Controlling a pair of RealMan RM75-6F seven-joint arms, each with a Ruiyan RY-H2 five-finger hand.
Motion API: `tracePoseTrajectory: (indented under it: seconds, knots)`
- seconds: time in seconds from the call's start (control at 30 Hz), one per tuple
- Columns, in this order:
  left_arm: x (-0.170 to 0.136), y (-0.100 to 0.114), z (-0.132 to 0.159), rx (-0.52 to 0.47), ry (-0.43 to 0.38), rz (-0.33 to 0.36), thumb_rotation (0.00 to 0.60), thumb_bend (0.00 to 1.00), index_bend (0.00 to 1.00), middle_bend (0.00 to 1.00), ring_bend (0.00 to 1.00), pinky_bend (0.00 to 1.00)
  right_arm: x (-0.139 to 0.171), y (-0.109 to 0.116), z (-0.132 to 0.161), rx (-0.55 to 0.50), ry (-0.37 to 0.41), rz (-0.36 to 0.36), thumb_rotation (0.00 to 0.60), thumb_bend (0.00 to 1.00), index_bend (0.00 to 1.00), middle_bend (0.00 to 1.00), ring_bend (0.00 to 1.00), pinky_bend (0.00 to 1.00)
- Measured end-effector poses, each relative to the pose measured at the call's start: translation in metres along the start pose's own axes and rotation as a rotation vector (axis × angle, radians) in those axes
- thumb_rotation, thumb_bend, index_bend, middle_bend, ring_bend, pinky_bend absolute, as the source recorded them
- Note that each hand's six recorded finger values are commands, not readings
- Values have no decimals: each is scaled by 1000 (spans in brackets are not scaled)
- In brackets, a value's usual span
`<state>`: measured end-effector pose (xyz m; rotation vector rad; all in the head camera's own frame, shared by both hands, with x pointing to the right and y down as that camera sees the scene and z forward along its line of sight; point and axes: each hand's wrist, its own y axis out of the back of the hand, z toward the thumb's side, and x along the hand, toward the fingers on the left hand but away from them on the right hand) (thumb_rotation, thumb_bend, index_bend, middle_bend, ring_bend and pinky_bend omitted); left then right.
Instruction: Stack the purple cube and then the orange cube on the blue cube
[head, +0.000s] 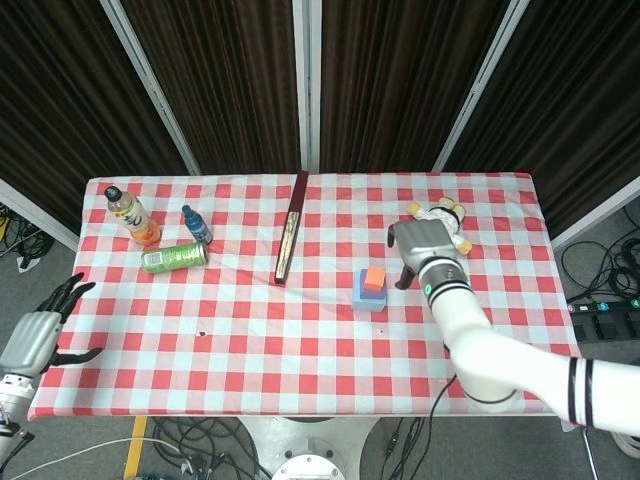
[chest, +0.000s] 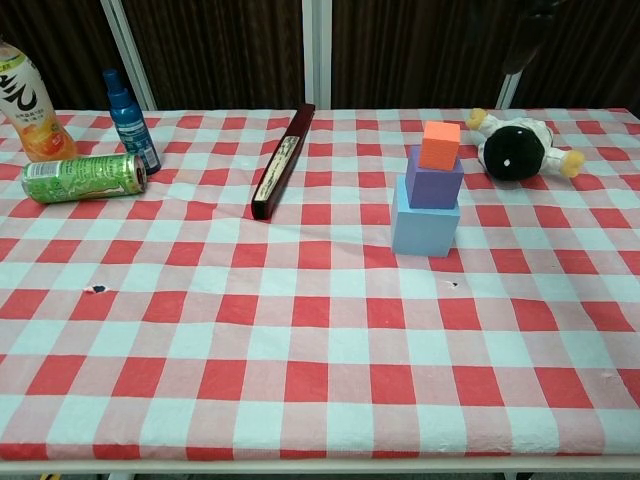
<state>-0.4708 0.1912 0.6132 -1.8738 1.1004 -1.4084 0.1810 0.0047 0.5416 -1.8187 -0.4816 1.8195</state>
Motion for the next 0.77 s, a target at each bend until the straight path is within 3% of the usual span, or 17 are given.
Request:
tracePoseTrajectory:
  seconds: [0.07,0.17,0.27,0.37,0.5,0.57,0.6,0.77]
  knots:
    - [1,0,2,2,-3,2,600,0,160,109,98,243,6,3,-10,13,-3,-55,600,140,237,516,475,657]
    - [1,0,5,11,-7,3,600,0,160,109,99,243,13,6,-30,60,-18,-180,600,178,125,241,224,362]
    - [3,0,8,20,-10,4,600,0,160,109,99,243,20,6,-53,127,-31,-336,600,181,40,72,71,189]
    - [4,1,10,34,-14,4,600,0,160,109,99,243,32,-4,-76,180,-34,-489,600,181,16,14,17,147]
    - [7,2,15,48,-21,18,600,0,160,109,99,242,54,-49,-117,161,-42,-625,600,179,14,0,0,99]
    - [9,3,17,56,-25,26,600,0,160,109,98,243,64,-76,-138,133,-55,-656,600,178,13,0,0,83]
    - [10,2,18,62,-27,29,600,0,160,109,99,243,73,-102,-155,118,-73,-669,600,179,13,0,0,80]
    - [11,0,23,76,-40,39,600,0,160,109,99,242,87,-165,-180,78,-93,-651,600,179,14,0,0,77]
